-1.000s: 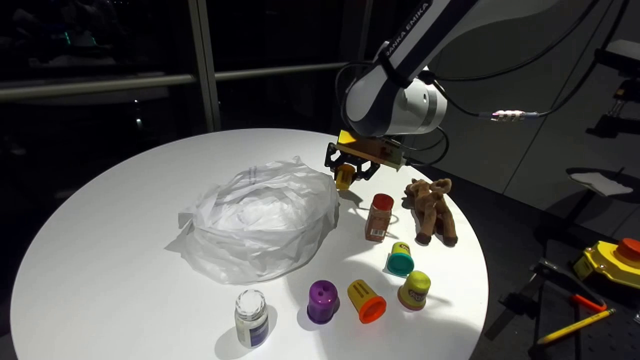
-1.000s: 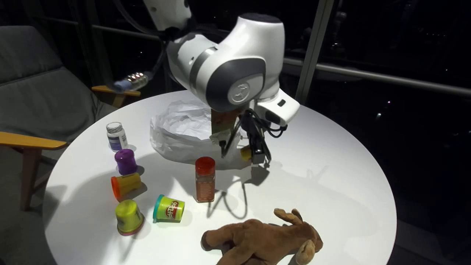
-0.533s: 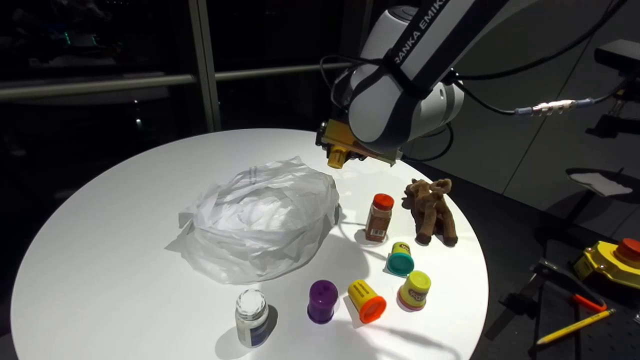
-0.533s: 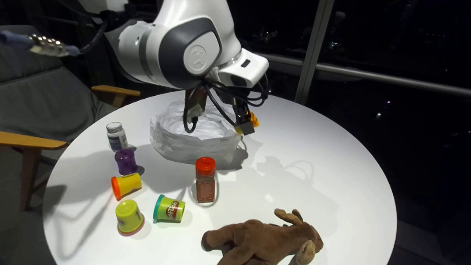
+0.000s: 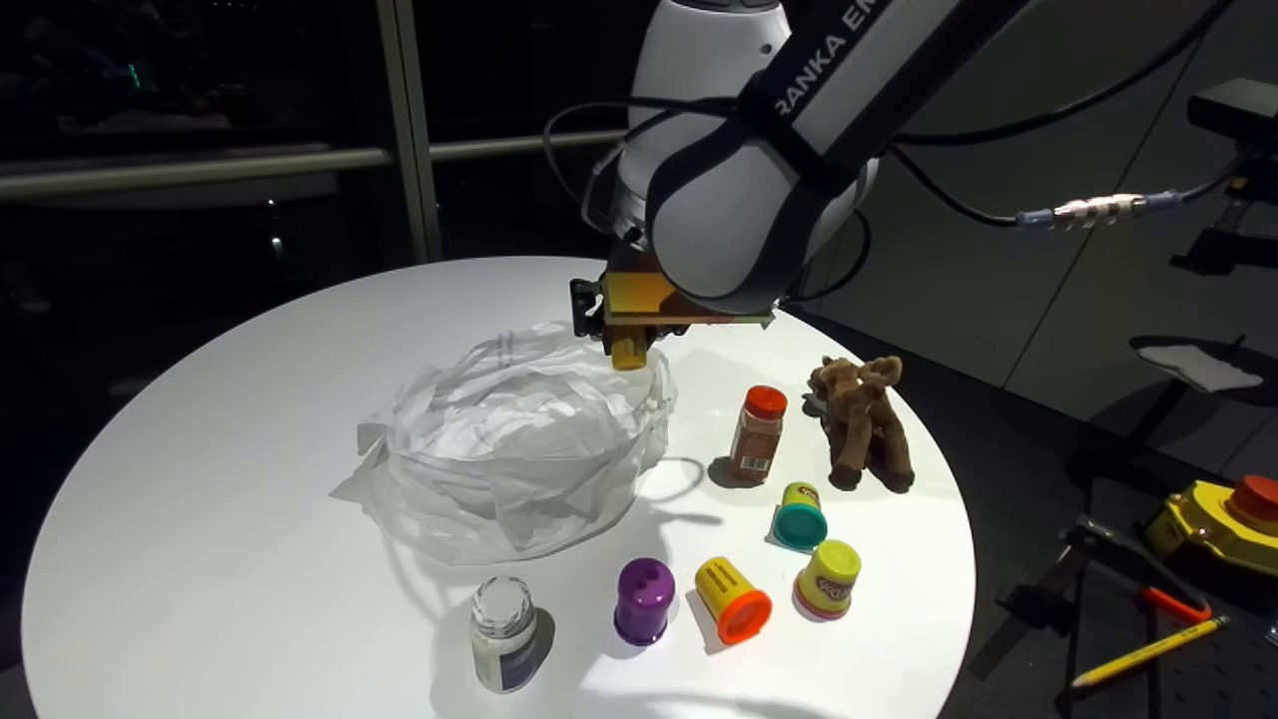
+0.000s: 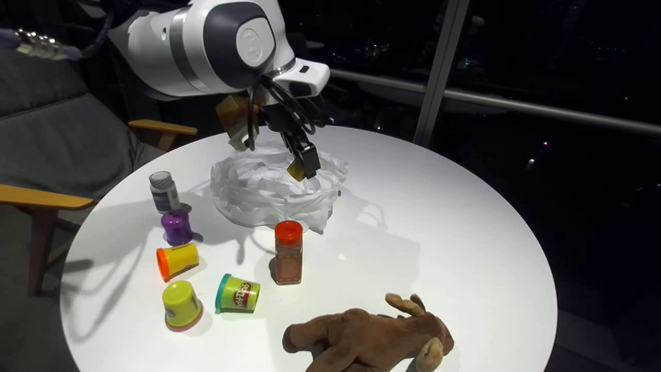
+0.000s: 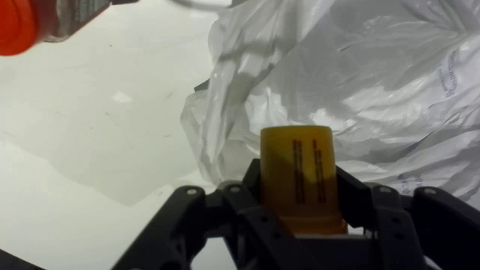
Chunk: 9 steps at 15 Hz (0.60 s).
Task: Pick up all the objects from the table and put them on the plastic
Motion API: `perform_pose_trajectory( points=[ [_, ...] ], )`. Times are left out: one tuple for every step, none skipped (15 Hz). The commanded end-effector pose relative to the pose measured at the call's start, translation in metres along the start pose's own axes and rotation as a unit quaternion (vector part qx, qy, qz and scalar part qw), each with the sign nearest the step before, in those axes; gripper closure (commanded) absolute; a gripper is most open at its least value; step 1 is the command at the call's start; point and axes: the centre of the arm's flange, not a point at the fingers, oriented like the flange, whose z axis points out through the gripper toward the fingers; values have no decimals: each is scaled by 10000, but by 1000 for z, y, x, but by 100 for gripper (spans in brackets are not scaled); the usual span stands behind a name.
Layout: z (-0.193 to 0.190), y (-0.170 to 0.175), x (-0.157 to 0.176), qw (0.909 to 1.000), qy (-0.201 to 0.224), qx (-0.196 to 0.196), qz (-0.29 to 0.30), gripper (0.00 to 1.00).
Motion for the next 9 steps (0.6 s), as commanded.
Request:
perform_pose_trajectory(
  points=[
    [8,-27,21,9964,-125,362,-755,83],
    [11,-33,25,9949,-187,444,-890,83],
    [18,-38,28,9924,-307,536,-1064,83],
    [23,-42,30,9901,-441,592,-1197,83],
    [31,-45,33,9869,-633,629,-1341,83],
    [44,-48,37,9829,-883,641,-1484,83],
    [53,-49,40,9787,-1062,667,-1628,83],
    [62,-51,42,9751,-1174,699,-1746,83],
    [72,-50,44,9725,-1262,693,-1830,83]
  ],
)
